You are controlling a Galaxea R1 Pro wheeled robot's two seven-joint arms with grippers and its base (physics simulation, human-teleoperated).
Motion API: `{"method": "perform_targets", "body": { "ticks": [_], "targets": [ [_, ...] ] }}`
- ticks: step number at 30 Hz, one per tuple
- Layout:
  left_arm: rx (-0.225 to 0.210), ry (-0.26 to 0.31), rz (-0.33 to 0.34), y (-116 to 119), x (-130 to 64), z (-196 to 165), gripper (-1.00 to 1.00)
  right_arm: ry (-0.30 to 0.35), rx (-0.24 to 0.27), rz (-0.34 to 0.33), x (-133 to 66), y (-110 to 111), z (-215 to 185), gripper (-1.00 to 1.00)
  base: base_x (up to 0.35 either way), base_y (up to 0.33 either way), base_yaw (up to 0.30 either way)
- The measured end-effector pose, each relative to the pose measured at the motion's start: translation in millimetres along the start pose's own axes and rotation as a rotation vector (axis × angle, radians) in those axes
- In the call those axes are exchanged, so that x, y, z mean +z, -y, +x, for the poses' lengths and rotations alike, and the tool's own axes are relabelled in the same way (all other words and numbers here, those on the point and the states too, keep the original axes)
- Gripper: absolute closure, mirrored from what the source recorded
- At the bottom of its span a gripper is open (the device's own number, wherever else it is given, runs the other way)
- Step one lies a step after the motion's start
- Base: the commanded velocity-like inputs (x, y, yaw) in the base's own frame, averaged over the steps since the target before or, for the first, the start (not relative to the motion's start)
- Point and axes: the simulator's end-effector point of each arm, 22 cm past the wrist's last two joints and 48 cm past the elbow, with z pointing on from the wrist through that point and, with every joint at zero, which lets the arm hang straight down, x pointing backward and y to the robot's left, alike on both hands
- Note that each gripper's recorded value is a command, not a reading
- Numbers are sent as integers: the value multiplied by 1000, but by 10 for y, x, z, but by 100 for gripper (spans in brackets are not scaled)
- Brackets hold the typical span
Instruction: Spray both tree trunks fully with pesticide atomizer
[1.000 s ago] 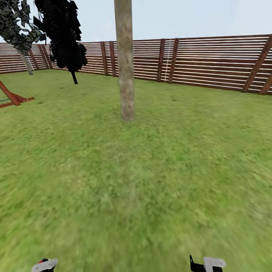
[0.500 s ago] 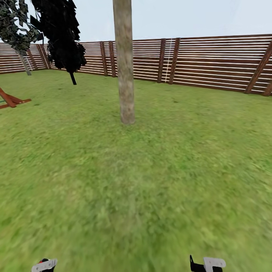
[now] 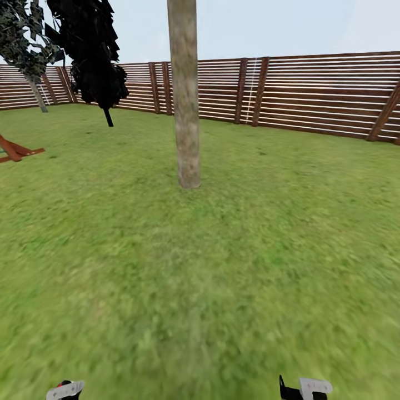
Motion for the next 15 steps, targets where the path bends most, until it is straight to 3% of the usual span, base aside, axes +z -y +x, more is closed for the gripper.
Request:
{"method": "perform_targets", "body": {
  "ticks": [15],
  "targets": [
    [0, 1, 0, 2, 1, -5, 100, 0, 0, 0, 0, 0, -1, -100, 343, 0, 20]
  ]
}}
